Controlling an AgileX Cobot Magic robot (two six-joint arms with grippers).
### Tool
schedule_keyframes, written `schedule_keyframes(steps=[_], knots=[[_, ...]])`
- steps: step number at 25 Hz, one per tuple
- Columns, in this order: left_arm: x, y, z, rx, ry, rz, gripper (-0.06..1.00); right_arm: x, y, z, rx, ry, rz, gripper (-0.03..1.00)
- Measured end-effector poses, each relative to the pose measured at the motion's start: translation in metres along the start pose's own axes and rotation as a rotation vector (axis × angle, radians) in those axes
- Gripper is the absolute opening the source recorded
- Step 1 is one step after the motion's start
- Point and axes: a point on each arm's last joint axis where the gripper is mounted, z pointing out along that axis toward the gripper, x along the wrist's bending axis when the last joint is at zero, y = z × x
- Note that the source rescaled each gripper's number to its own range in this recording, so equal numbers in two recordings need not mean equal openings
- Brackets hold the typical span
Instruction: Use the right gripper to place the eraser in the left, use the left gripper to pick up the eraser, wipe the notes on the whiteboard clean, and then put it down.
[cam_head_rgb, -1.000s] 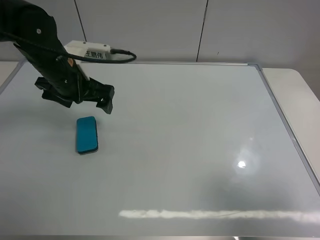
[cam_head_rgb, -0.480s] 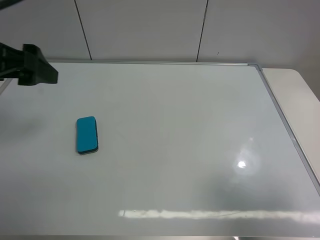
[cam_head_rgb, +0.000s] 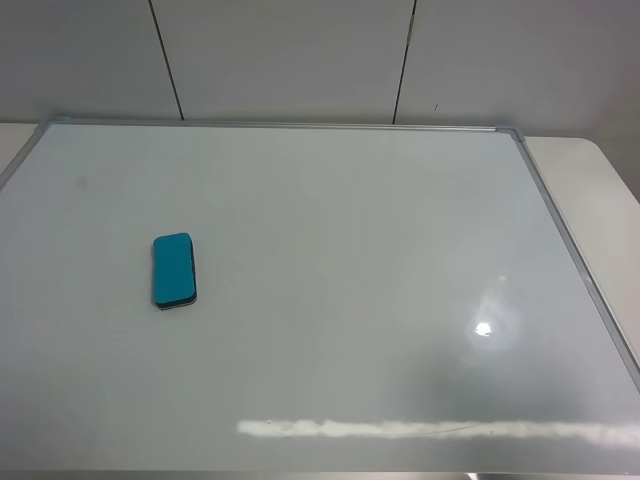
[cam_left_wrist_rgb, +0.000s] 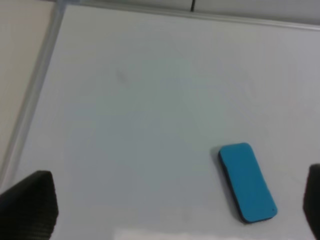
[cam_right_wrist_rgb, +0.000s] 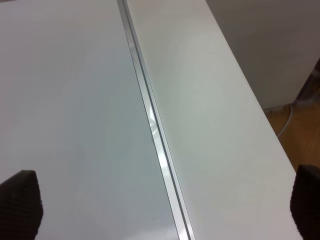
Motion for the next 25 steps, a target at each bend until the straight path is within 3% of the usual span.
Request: schedule_keyframes(steps=[12,16,20,25], knots=[[0.023,-0.039,-0.054,-0.094,0.052,-0.013,1.00,0.000,0.000,0.000,0.000,0.000,0.000,1.00],[0.027,-0.061,-0.045,-0.071,0.061,-0.013,1.00,0.000,0.000,0.000,0.000,0.000,0.000,1.00],[0.024,-0.076,-0.030,-0.013,0.130,-0.007,1.00,0.000,0.000,0.000,0.000,0.000,0.000,1.00],[0.015,-0.079,-0.029,-0.011,0.177,0.037,1.00,0.000,0.000,0.000,0.000,0.000,0.000,1.00]])
